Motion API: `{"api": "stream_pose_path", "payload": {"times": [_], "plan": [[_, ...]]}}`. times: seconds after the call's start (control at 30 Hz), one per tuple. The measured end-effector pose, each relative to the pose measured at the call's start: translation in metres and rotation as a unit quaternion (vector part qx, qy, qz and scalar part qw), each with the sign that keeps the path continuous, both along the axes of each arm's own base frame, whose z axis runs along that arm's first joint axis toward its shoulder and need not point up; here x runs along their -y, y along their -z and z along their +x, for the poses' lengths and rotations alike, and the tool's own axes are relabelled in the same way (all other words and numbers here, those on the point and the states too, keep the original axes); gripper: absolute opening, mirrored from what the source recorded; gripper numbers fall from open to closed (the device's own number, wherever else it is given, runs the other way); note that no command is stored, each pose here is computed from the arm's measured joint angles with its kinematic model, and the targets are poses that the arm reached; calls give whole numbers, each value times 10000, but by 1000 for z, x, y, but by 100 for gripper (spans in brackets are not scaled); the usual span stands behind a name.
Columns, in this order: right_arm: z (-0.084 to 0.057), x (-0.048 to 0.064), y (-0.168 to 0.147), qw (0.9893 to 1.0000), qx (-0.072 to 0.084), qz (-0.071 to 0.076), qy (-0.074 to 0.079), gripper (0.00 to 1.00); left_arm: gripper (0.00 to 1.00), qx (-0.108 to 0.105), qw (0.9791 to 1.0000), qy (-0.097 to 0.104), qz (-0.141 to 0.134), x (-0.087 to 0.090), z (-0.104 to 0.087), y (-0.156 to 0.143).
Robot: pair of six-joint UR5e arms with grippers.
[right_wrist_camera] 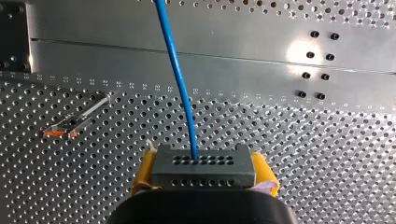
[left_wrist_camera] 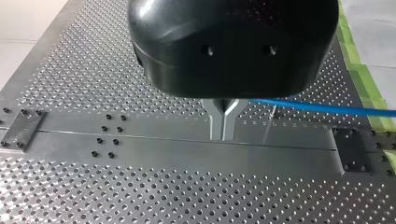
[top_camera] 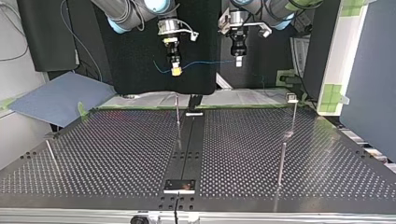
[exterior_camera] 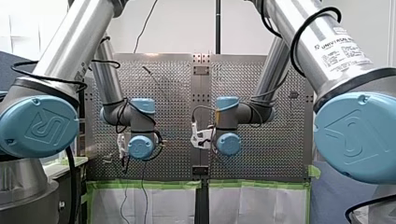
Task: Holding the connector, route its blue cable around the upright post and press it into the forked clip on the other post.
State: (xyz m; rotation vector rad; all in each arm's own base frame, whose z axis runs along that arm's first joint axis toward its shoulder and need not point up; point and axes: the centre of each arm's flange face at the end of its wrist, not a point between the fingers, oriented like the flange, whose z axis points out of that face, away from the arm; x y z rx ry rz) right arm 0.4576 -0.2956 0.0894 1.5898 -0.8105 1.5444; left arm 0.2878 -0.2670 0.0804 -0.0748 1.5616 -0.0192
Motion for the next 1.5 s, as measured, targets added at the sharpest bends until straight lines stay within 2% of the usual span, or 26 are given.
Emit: {"api": "stream_pose_path", "payload": {"times": [0.2, 0.23, 0.27, 0.5, 0.53, 0.9, 1.17, 1.5], "plan": [[0, 0, 0, 10000, 0, 0, 0, 0, 0, 0, 10000, 0, 0, 0, 0, 0], [0, 0, 0, 10000, 0, 0, 0, 0, 14, 0, 10000, 0, 0, 0, 0, 0], [0, 0, 0, 10000, 0, 0, 0, 0, 22, 0, 10000, 0, 0, 0, 0, 0], [0, 0, 0, 10000, 0, 0, 0, 0, 22, 0, 10000, 0, 0, 0, 0, 0], [0, 0, 0, 10000, 0, 0, 0, 0, 16, 0, 10000, 0, 0, 0, 0, 0], [2, -1, 1, 10000, -12, -1, -18, 0, 16, -24, 10000, -20, 5, -2, -1, 3], [7, -16, 30, 9995, -205, 174, -147, 0, 16, -173, 9998, -37, 97, -7, -5, 22], [6, -18, 38, 9993, -263, 228, -154, 0, 16, -196, 9997, -38, 111, -7, -6, 24]]}}
